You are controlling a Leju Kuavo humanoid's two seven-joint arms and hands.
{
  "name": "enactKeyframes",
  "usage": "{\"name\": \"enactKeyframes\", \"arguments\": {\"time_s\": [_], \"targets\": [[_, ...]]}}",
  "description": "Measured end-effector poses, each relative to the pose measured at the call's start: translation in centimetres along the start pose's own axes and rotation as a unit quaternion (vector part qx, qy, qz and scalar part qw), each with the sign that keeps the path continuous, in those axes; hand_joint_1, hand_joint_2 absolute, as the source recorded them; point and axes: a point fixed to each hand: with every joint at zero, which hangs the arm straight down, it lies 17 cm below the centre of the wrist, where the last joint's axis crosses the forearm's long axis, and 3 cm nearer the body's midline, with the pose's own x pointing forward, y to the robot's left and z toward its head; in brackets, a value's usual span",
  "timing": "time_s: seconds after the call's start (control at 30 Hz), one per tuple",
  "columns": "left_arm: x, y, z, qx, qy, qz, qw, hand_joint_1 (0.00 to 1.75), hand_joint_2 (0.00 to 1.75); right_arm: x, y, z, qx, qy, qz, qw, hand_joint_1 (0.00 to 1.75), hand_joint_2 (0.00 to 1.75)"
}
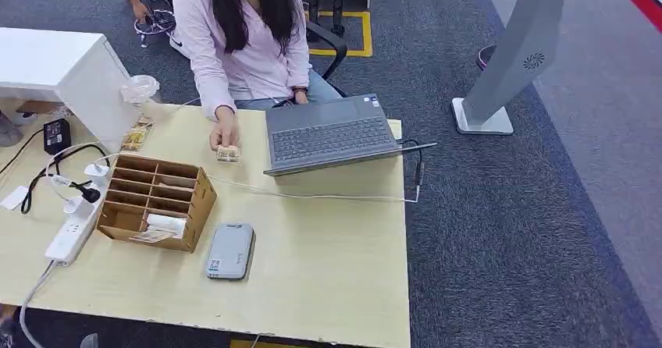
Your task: Pass the card to the sensor for recognition and then transmit it.
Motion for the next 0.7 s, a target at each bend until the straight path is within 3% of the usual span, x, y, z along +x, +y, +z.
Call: {"name": "enactKeyframes", "arguments": {"time_s": [0.27,0.7], "targets": [[1.6,-2.4,-3.4,-0.014,-0.092,-0.195,0.976,0.00,1.75,0.1,1.2,0.2,0.024,-0.003,0.060,0.998,0.00,0.00],[-1.6,-5.0,-8.2,-0.037,-0.100,-0.342,0.934,0.00,1.75,0.0,1.8,0.3,0.036,-0.004,0.114,0.993,0.00,0.00]]}}
